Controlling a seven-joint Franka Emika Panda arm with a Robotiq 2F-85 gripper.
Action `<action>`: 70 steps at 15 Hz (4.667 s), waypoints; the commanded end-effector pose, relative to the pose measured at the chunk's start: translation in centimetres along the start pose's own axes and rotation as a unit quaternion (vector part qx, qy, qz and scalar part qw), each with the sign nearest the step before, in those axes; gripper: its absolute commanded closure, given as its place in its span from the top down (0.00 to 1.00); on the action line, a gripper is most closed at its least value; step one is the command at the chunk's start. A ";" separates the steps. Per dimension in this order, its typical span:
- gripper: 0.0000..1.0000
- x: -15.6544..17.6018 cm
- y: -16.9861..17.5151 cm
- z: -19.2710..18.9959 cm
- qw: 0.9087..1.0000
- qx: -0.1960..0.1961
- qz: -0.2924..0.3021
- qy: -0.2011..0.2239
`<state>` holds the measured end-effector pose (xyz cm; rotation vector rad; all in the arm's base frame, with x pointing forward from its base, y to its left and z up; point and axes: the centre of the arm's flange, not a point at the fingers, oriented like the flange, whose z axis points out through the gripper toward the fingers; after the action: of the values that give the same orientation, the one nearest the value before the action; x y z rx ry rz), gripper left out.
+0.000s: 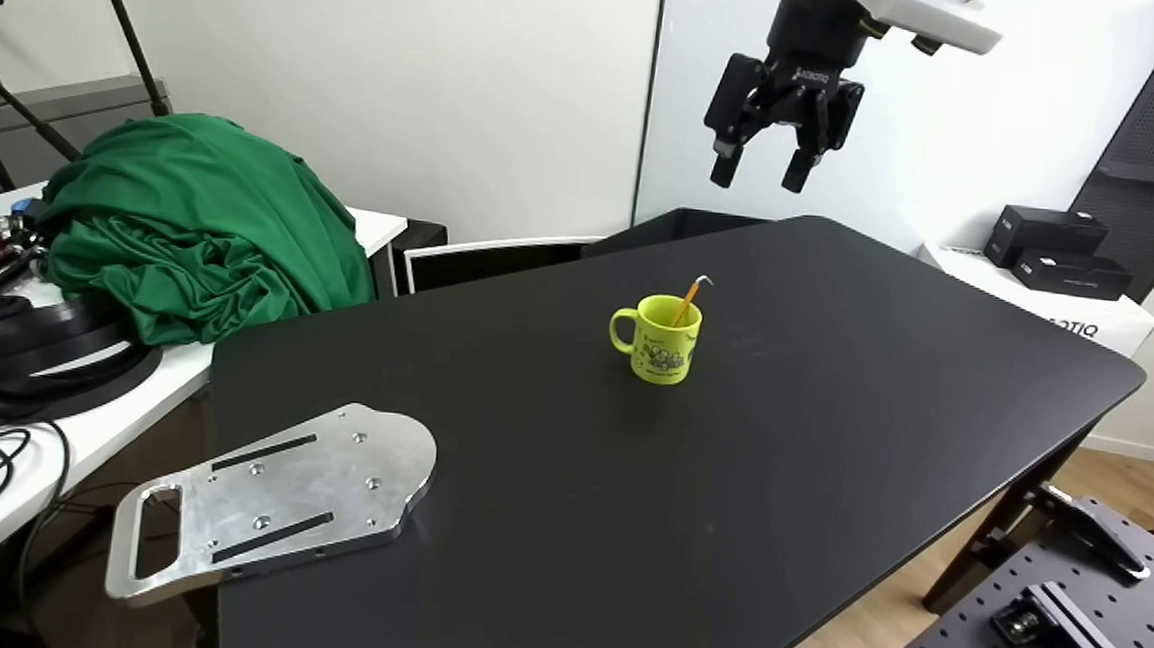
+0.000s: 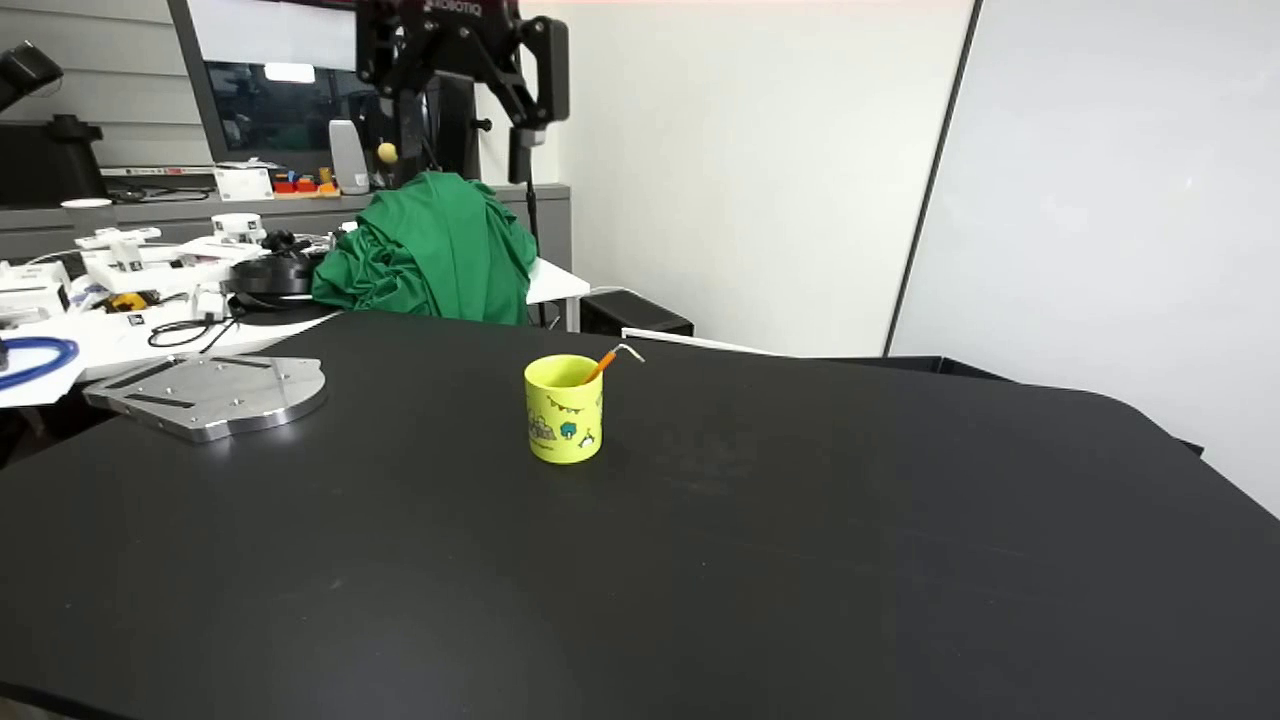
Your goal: Put the pen on the table
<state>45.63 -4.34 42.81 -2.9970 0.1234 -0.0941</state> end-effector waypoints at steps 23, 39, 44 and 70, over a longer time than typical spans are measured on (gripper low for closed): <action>1.00 16.6 10.7 15.5 0.937 -0.015 0.329 -0.121; 1.00 16.4 15.8 18.9 0.750 -0.002 0.640 -0.164; 0.75 16.9 15.3 18.9 0.674 0.023 0.719 -0.169; 0.03 19.4 12.6 4.7 0.698 0.066 0.694 -0.163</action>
<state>63.76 -17.48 33.25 -1.8507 2.0472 0.5522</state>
